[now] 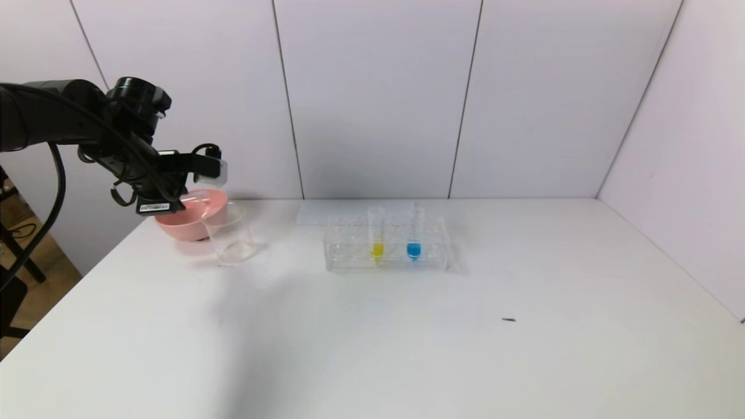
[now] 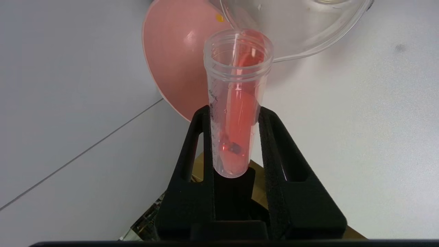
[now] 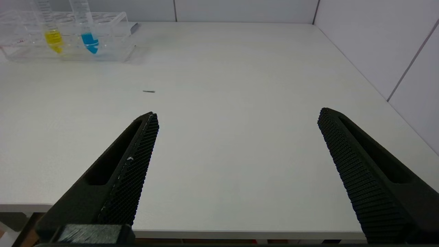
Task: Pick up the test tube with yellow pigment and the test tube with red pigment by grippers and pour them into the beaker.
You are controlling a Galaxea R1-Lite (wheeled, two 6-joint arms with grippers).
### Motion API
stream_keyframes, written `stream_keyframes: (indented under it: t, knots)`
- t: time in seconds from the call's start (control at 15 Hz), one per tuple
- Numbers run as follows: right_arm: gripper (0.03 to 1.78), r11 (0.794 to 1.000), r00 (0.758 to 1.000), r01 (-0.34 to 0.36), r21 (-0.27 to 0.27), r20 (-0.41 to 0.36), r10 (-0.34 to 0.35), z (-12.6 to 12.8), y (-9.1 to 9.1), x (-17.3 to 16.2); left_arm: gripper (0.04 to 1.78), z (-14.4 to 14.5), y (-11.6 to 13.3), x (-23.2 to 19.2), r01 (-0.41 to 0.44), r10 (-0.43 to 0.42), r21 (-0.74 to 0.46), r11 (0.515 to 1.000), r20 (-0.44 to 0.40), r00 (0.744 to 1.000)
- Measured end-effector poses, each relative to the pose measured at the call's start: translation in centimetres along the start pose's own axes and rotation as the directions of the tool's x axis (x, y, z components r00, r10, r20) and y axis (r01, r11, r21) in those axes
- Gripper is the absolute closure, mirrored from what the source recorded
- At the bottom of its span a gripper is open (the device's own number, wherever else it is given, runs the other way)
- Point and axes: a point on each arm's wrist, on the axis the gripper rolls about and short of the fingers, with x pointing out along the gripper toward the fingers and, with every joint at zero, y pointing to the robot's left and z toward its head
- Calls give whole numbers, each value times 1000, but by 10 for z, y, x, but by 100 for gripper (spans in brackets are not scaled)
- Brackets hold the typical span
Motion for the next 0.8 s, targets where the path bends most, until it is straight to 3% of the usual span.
stream_keyframes:
  t: [0.8]
  knots:
    - [11,1000,1000,0,0,0,0,0,0,0,138,3,-3,0,25,-25,10,1000,1,1000]
